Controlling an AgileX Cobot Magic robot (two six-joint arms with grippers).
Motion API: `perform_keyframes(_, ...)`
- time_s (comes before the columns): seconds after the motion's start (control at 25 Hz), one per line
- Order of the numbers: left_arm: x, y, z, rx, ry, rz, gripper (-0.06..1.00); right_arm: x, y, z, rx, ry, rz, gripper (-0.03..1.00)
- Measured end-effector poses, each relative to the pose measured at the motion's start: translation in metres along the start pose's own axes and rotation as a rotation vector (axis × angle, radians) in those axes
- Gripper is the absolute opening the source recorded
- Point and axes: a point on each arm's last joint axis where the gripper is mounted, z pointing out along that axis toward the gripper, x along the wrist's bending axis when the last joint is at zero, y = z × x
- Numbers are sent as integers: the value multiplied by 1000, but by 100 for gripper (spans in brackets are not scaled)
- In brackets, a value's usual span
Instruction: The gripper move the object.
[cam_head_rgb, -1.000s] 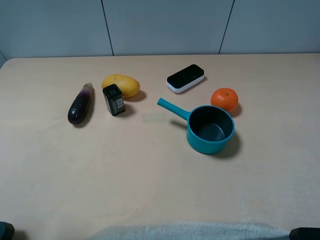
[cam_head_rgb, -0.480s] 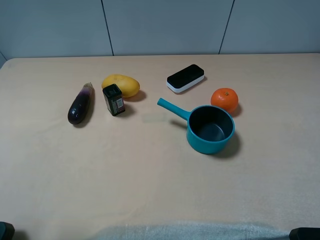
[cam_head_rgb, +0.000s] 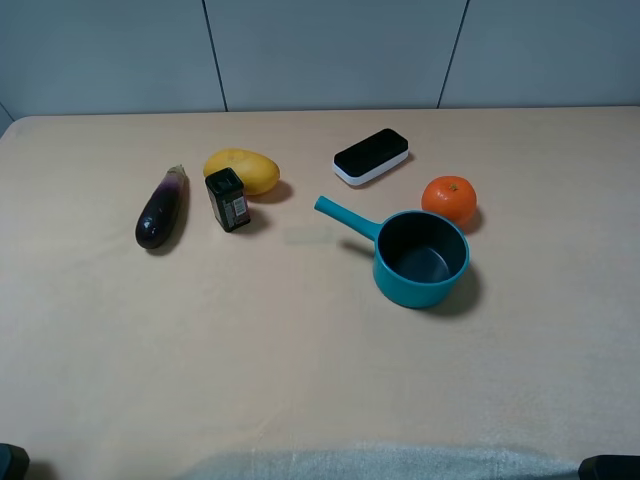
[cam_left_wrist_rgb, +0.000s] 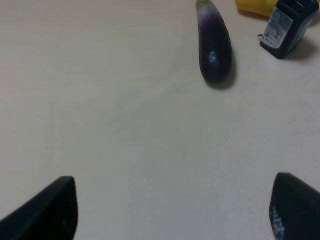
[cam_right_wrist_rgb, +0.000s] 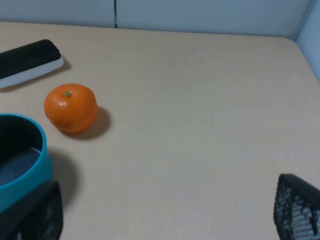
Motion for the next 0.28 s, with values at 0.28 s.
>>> perform_keyframes(0.28, 0, 0, 0, 0, 0, 0, 77, 0, 0, 0, 0, 0, 0, 64)
